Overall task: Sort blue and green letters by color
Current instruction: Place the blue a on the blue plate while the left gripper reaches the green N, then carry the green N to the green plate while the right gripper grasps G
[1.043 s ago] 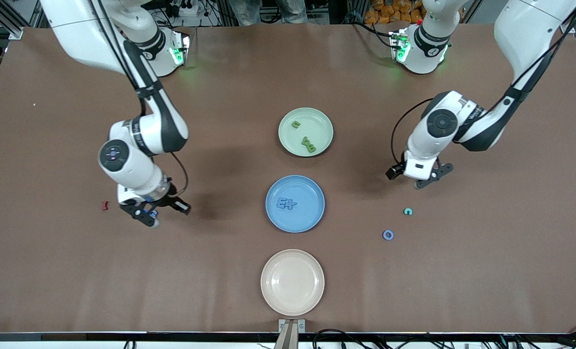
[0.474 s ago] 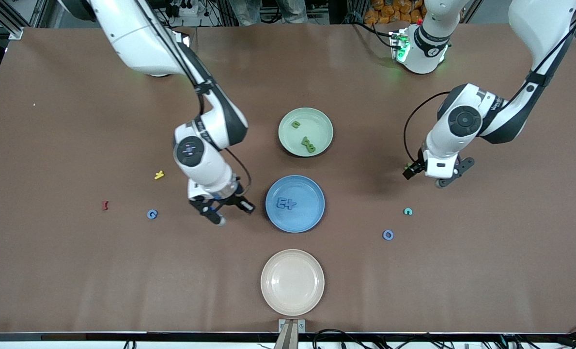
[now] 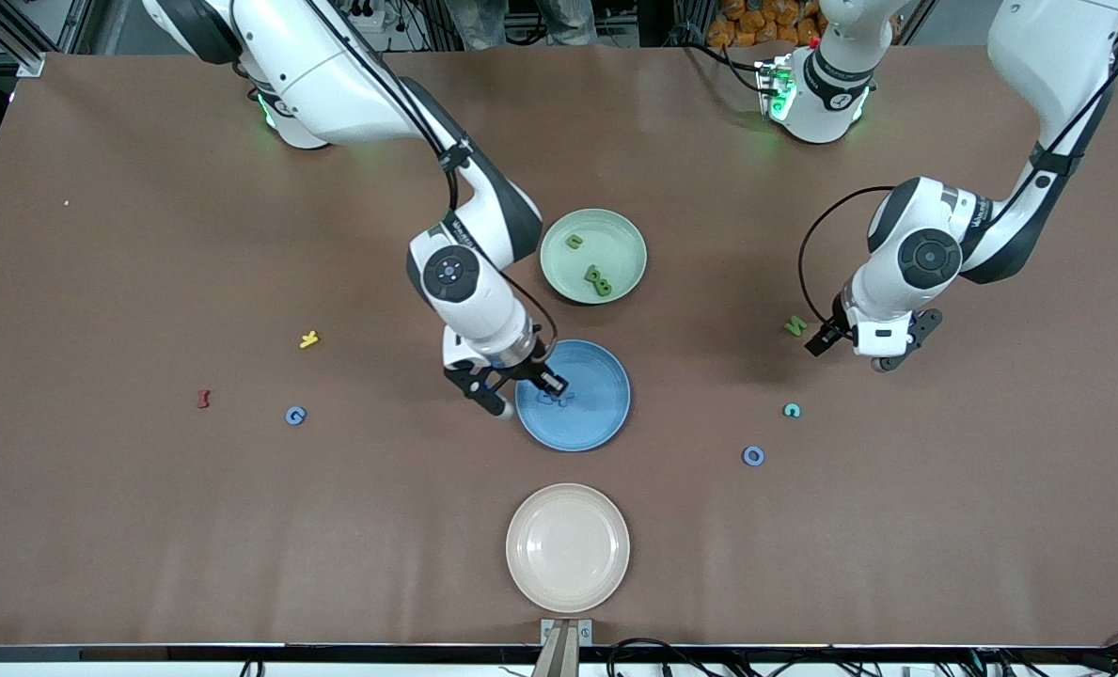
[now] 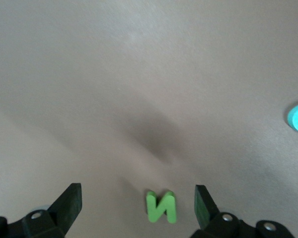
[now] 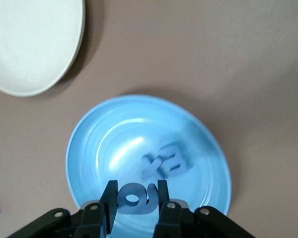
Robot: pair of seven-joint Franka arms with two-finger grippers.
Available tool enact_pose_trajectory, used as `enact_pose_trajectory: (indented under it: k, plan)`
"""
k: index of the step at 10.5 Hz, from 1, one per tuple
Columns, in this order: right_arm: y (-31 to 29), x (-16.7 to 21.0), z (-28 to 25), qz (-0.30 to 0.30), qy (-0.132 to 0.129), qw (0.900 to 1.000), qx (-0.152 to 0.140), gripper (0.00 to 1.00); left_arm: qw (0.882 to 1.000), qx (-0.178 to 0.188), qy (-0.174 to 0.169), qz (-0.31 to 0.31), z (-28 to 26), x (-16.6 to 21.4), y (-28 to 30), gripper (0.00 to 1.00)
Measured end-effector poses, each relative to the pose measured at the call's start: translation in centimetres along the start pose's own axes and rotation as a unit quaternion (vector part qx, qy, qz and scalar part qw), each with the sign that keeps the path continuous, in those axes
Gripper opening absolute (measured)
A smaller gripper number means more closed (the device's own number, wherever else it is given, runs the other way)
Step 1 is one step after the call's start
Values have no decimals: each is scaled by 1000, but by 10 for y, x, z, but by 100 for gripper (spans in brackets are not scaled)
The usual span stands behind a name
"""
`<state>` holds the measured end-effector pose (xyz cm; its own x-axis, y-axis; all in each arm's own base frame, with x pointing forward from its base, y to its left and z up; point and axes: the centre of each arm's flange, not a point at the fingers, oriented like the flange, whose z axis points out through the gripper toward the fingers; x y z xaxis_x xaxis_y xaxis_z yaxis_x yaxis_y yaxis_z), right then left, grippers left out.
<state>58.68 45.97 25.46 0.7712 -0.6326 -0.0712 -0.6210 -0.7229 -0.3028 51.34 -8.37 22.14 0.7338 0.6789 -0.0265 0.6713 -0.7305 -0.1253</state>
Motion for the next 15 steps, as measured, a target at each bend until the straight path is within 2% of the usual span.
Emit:
enact_pose_trajectory:
  k: [2,5,7,9,11,15]
  plan:
    - [-6,-23,7,24,-10,1000,5,38,1000,-20,-13,-12,-2,-3,6,100]
    - [-7,-31,13,53,-12,999,5,76,998,-54,-22,-15,8,-26,13,100]
    - [-5,-22,12,33,-6,999,1,100,999,-40,-26,-8,27,-41,8,100]
    - [8,9,14,-28,-7,999,-40,100,999,-26,-30,-12,39,-42,-1,100]
    - [28,65,5,-76,-2,994,-76,100,999,-20,-31,-22,47,-38,-10,100]
    - [68,163,-26,-156,7,981,-118,100,998,-42,-24,-27,54,-44,-11,100]
